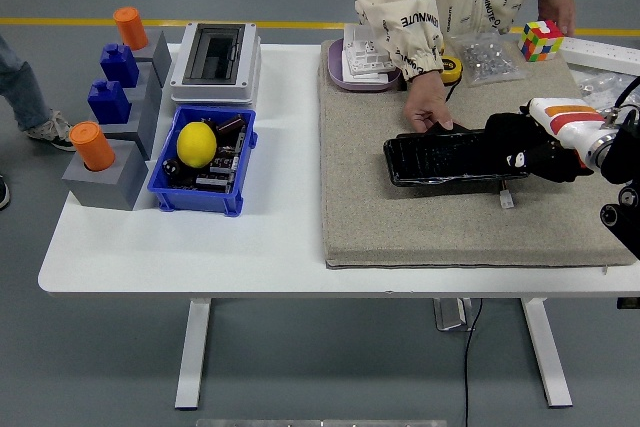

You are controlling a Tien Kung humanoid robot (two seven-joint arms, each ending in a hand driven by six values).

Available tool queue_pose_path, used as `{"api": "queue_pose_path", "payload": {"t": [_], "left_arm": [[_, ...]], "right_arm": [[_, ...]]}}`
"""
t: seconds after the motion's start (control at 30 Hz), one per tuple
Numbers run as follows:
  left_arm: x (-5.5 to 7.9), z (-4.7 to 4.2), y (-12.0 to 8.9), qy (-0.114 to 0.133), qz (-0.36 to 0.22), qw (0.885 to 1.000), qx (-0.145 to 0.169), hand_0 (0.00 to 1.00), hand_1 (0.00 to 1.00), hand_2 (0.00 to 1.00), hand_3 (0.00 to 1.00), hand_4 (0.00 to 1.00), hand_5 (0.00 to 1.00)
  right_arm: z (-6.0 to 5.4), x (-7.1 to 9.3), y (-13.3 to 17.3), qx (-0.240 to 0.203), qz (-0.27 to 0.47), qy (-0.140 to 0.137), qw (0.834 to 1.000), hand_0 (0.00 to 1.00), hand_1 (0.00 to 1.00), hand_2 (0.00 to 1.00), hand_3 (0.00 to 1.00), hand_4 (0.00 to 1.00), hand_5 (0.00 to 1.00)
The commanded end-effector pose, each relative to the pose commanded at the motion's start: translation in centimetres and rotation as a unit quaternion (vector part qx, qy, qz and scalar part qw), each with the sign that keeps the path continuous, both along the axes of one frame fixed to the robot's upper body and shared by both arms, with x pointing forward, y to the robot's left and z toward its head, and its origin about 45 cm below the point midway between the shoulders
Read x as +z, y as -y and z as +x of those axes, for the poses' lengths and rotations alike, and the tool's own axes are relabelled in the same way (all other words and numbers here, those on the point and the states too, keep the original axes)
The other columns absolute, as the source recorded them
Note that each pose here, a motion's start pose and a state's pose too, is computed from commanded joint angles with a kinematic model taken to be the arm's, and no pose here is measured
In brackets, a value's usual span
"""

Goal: Pick the rag up,wipe the panel,place it on the desk

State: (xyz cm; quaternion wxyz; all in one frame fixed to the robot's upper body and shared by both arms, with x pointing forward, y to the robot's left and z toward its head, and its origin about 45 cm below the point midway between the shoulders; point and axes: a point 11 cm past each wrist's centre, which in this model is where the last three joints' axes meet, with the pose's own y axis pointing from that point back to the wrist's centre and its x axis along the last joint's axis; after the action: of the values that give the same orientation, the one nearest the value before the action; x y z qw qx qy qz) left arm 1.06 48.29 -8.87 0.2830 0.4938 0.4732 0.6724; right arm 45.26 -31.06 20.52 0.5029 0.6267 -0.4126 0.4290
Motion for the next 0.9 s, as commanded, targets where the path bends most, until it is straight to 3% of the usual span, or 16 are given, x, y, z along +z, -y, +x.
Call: {"api": "queue_pose_path", "payload": {"t": [0.47, 0.9], "left_arm": [[0.0, 0.17, 0.0, 0.000, 0.000, 1.000, -0.003, 0.650, 0.698, 0.747, 0.567, 0.600, 0.478], [0.2, 0.71, -0.3, 0.002, 0.002, 1.000, -0.008, 0.650, 0.698, 0.747, 0.566, 0.601, 0.480]], "right_arm": [[-0.3, -1.8, -5.7, 0.049, 0.018, -0.019, 0.998, 0.309, 0.452, 0.496, 0.497, 0.767, 0.226], [-0.5, -1.7, -11.4, 0.099, 0.035, -0.020, 0.994, 0.305, 0.452, 0.496, 0.496, 0.768, 0.227]]}}
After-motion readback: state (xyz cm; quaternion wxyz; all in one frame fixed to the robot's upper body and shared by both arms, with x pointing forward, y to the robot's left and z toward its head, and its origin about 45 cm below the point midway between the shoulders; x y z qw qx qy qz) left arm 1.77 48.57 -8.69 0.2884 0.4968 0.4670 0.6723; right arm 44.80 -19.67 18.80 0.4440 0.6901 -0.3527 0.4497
